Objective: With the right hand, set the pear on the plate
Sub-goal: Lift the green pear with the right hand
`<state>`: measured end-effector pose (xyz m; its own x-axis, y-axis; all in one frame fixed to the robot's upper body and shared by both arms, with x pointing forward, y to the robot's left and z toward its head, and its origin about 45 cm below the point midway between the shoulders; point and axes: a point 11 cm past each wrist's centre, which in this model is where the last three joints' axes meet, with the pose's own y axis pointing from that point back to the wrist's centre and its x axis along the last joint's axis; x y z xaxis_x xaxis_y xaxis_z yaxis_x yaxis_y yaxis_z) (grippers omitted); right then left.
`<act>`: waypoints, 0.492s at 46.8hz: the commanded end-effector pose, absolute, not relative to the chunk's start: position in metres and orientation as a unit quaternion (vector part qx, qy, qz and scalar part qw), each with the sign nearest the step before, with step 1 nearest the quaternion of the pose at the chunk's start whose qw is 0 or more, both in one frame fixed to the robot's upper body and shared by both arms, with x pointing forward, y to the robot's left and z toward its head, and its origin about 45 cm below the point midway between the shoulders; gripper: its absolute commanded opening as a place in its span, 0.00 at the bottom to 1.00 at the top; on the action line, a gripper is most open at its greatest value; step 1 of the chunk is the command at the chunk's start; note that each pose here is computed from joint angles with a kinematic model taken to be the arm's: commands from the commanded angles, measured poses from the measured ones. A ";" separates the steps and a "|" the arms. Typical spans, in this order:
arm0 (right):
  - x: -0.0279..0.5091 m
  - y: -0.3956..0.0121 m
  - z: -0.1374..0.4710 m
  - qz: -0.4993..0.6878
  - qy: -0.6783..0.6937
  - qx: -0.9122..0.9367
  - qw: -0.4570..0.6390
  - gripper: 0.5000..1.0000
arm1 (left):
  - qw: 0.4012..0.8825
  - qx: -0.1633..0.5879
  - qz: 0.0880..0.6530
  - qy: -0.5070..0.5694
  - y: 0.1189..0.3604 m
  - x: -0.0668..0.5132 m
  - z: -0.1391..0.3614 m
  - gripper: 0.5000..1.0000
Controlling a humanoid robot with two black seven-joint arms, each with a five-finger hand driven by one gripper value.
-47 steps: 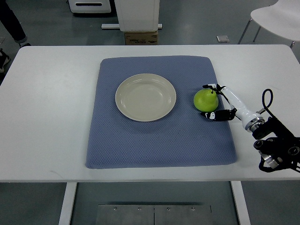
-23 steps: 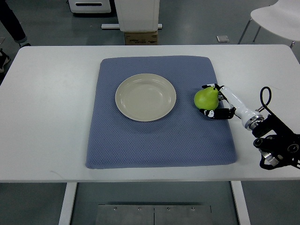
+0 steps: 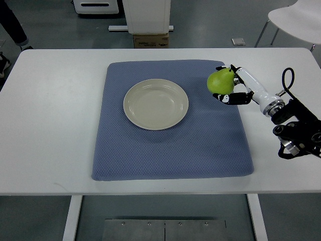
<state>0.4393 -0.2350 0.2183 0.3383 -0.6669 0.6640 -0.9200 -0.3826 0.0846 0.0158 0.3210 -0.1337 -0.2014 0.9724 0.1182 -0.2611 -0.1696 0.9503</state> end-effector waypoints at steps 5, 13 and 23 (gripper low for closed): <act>0.449 -0.237 0.237 0.280 -0.505 0.785 0.224 0.00 | 0.479 0.412 0.644 0.431 0.321 0.016 -0.134 1.00; 0.451 -0.233 0.241 0.280 -0.502 0.787 0.223 0.00 | 0.479 0.412 0.644 0.431 0.321 0.016 -0.134 1.00; 0.450 -0.205 0.239 0.272 -0.488 0.801 0.214 0.00 | 0.479 0.412 0.644 0.431 0.321 0.016 -0.134 1.00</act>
<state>0.4507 -0.2187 0.2408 0.3577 -0.6656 0.6550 -0.9075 -0.4132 0.0757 0.0159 0.3210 -0.1337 -0.2013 0.9724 0.1181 -0.2613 -0.1695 0.9503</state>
